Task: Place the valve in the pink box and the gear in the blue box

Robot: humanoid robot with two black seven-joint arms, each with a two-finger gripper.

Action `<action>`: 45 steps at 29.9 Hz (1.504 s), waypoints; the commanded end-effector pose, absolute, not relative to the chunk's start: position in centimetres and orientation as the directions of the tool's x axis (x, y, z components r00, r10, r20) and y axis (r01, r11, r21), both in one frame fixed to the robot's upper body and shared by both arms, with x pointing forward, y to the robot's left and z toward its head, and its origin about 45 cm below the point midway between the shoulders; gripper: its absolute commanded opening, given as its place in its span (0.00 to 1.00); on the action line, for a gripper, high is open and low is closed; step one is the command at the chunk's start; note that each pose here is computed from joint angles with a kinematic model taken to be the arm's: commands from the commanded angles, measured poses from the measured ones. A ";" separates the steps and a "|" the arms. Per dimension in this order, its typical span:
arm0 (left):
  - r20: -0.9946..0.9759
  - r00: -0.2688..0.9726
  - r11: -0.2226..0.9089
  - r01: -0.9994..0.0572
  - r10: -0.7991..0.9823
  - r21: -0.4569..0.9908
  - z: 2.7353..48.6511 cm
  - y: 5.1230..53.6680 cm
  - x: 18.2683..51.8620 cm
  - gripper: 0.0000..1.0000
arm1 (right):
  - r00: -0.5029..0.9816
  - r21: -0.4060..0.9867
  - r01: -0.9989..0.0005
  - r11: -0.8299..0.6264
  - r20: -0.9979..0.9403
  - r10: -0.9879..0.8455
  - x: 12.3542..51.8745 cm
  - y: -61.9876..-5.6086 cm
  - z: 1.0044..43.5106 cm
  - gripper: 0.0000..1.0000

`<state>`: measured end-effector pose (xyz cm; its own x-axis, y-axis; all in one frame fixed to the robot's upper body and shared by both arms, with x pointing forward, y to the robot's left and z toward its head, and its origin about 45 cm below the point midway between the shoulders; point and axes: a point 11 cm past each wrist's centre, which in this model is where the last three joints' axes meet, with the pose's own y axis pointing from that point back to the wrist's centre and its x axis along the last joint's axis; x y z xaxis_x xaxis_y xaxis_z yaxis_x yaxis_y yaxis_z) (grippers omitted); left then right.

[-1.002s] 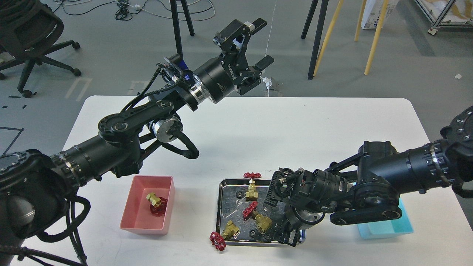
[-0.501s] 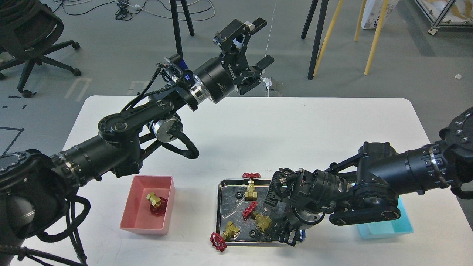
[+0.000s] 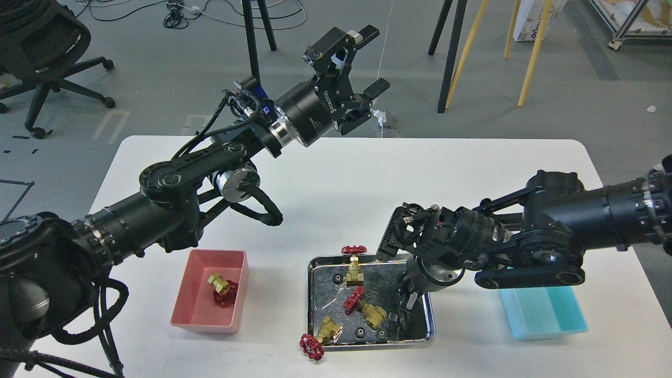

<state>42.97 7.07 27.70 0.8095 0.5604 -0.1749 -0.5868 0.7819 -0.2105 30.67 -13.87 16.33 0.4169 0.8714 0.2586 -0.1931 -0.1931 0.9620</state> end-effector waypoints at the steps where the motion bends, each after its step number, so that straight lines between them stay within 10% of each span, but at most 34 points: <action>1: -0.175 0.810 0.783 -0.586 0.560 -0.209 27.7 7.0 42.9 0.99 | 0.486 0.931 -0.302 -0.203 0.334 0.808 33.7 -17.5 20.7 0.00; 12: -0.175 0.810 0.783 -0.586 0.560 -0.209 27.7 7.0 42.9 0.99 | 0.808 0.930 -0.365 -0.053 0.344 0.479 27.7 -36.9 23.7 0.00; 21: -0.175 0.810 0.783 -0.586 0.560 -0.209 27.7 7.0 42.9 0.99 | 0.855 0.961 -0.275 -0.041 0.263 0.447 24.8 -38.2 20.8 0.02; 28: -0.176 0.809 0.781 -0.587 0.561 -0.211 27.7 7.1 43.0 0.99 | 0.867 0.970 -0.241 -0.040 0.234 0.441 24.1 -38.2 19.8 0.30; 32: -0.176 0.809 0.781 -0.587 0.561 -0.211 27.7 7.1 43.0 0.99 | 0.869 0.971 -0.234 -0.042 0.228 0.439 24.0 -38.2 19.5 0.99; 40: -0.174 0.807 0.780 -0.590 0.564 -0.210 27.7 7.3 43.0 0.99 | 0.837 0.938 -0.329 -0.113 0.345 0.426 27.4 -36.7 21.7 1.00; 45: -0.157 0.800 0.775 -0.601 0.580 -0.198 27.8 9.0 43.7 0.99 | 0.838 0.818 -0.495 -0.294 0.539 0.087 34.2 -34.4 27.5 1.00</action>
